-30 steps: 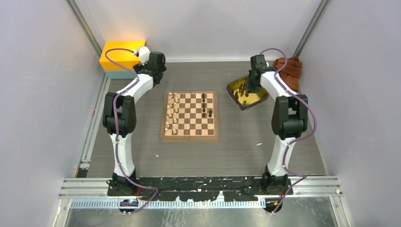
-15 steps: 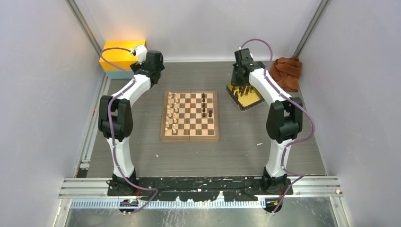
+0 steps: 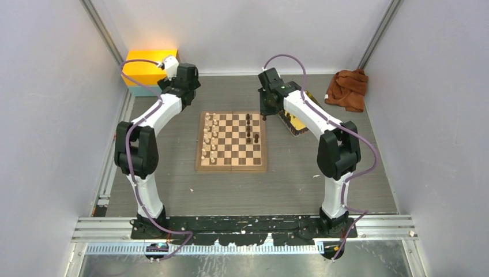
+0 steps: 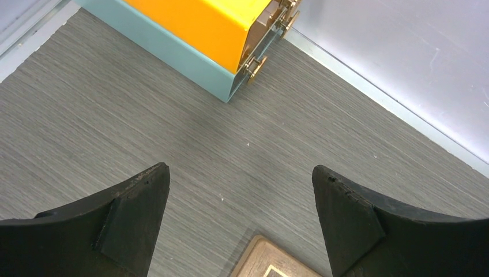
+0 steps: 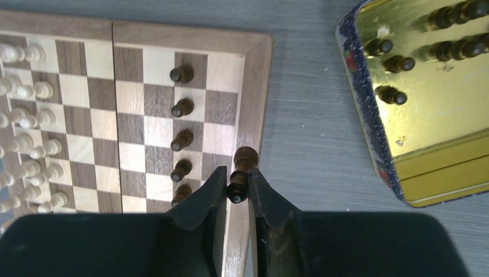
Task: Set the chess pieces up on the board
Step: Place the chess piece on the chessboard.
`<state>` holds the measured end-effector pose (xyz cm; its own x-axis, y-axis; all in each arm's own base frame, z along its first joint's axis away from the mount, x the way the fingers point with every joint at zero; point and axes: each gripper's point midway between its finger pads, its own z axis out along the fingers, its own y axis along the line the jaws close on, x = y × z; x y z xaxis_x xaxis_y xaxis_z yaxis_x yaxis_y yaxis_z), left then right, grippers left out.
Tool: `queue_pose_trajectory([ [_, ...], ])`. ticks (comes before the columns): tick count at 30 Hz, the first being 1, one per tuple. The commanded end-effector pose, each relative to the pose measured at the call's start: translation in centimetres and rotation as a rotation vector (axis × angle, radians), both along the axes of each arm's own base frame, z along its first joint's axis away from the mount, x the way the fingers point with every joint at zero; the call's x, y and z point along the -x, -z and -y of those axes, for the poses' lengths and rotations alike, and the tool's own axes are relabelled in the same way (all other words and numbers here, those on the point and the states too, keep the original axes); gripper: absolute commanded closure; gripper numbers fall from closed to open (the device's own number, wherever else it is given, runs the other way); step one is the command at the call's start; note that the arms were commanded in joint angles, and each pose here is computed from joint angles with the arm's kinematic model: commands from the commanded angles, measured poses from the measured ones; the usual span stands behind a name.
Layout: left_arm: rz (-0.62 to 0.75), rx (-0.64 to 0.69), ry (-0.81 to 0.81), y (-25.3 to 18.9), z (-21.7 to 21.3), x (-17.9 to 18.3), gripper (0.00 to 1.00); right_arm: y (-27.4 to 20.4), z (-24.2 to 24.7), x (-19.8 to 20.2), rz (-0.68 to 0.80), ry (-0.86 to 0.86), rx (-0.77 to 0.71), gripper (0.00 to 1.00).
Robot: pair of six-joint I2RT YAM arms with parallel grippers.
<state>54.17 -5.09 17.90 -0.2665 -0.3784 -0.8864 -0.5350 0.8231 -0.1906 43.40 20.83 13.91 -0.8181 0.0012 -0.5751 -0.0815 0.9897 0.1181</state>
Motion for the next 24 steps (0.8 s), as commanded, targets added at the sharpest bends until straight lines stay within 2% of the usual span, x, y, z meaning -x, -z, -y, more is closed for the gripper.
queue_pose_trajectory([
  [1,0.085,0.021,-0.02,-3.6,0.1,1.1,0.07,-3.3,-0.6,1.0,0.081,0.001,-0.013,0.99],
  [24,0.101,0.019,0.045,-4.3,2.7,2.9,0.07,0.6,-3.2,3.3,0.032,-0.059,-0.017,0.99],
])
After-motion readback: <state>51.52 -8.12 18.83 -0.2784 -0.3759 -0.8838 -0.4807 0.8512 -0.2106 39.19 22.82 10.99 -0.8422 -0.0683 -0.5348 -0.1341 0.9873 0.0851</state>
